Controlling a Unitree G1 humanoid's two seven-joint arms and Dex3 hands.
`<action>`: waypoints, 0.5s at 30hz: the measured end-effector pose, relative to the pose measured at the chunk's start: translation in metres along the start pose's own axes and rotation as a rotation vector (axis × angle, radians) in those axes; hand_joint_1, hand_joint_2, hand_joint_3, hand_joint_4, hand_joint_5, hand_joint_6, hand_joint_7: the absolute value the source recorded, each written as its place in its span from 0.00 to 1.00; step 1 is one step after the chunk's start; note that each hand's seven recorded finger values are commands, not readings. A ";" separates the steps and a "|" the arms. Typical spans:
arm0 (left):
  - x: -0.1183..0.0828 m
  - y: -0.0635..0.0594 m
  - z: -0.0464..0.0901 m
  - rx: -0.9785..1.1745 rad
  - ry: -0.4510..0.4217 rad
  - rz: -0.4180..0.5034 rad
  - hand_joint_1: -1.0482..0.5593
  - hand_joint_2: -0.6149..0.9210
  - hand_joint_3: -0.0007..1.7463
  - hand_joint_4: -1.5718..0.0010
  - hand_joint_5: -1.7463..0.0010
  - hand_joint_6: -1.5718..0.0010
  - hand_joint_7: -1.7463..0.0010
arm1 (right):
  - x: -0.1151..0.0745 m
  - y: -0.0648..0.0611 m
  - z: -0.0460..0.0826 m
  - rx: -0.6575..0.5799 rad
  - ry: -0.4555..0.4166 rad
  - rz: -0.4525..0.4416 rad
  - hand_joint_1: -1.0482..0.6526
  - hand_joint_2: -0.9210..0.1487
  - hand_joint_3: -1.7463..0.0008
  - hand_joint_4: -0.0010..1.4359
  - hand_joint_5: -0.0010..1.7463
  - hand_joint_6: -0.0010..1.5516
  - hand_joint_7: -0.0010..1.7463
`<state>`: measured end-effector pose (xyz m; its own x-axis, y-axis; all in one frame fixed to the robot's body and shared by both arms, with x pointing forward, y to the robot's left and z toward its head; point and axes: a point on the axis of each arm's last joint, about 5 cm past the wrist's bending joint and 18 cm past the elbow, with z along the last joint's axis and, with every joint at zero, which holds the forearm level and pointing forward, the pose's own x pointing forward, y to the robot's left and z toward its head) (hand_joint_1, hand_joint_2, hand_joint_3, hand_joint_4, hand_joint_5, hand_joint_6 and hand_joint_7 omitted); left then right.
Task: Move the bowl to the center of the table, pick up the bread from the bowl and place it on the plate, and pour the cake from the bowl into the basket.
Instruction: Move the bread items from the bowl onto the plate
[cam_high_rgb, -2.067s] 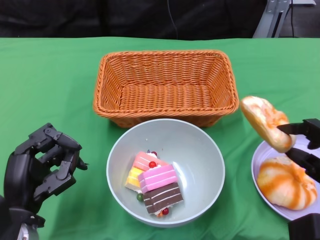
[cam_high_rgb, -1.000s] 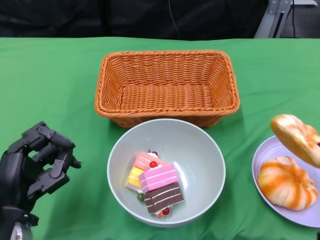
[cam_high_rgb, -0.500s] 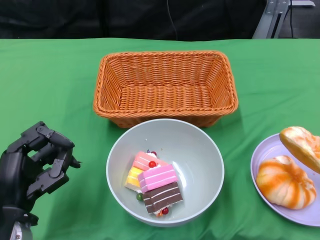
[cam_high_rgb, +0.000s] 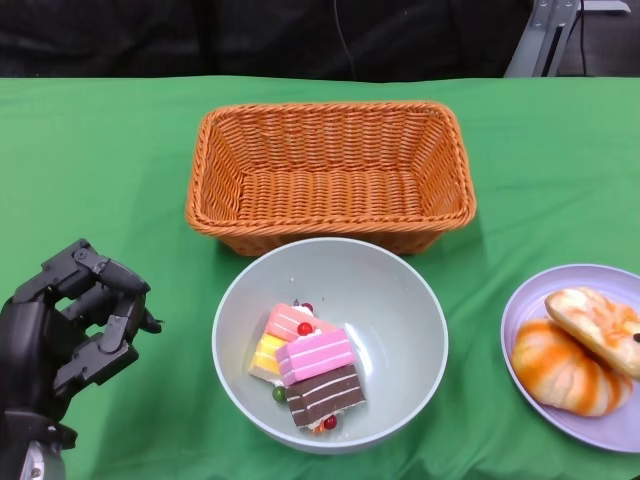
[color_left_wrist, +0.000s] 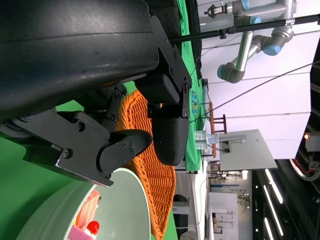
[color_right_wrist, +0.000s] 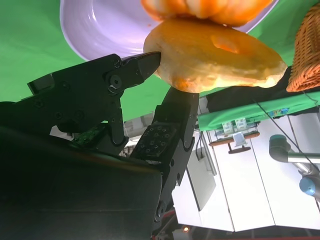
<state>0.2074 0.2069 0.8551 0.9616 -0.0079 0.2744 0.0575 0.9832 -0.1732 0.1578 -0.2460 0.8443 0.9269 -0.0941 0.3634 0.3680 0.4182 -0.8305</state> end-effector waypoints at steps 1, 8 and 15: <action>0.000 0.000 0.000 0.000 0.000 0.000 0.62 0.85 0.48 0.52 0.06 0.51 0.25 | 0.000 0.001 0.000 0.000 -0.002 0.006 0.58 0.07 0.99 0.60 0.70 0.76 0.15; 0.000 0.000 0.000 -0.005 0.000 0.003 0.62 0.85 0.49 0.53 0.07 0.52 0.25 | 0.004 0.004 -0.002 -0.017 -0.011 0.043 0.57 0.06 1.00 0.61 0.62 0.75 0.11; 0.000 0.001 0.000 -0.009 0.001 -0.001 0.62 0.86 0.49 0.52 0.07 0.51 0.26 | 0.005 0.006 -0.003 -0.049 0.006 0.074 0.54 0.07 1.00 0.58 0.58 0.74 0.04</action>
<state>0.2071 0.2074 0.8548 0.9618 -0.0088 0.2735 0.0605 0.9816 -0.1812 0.1650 -0.2462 0.8397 0.9520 -0.0698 0.2980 0.3016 0.3791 -0.8748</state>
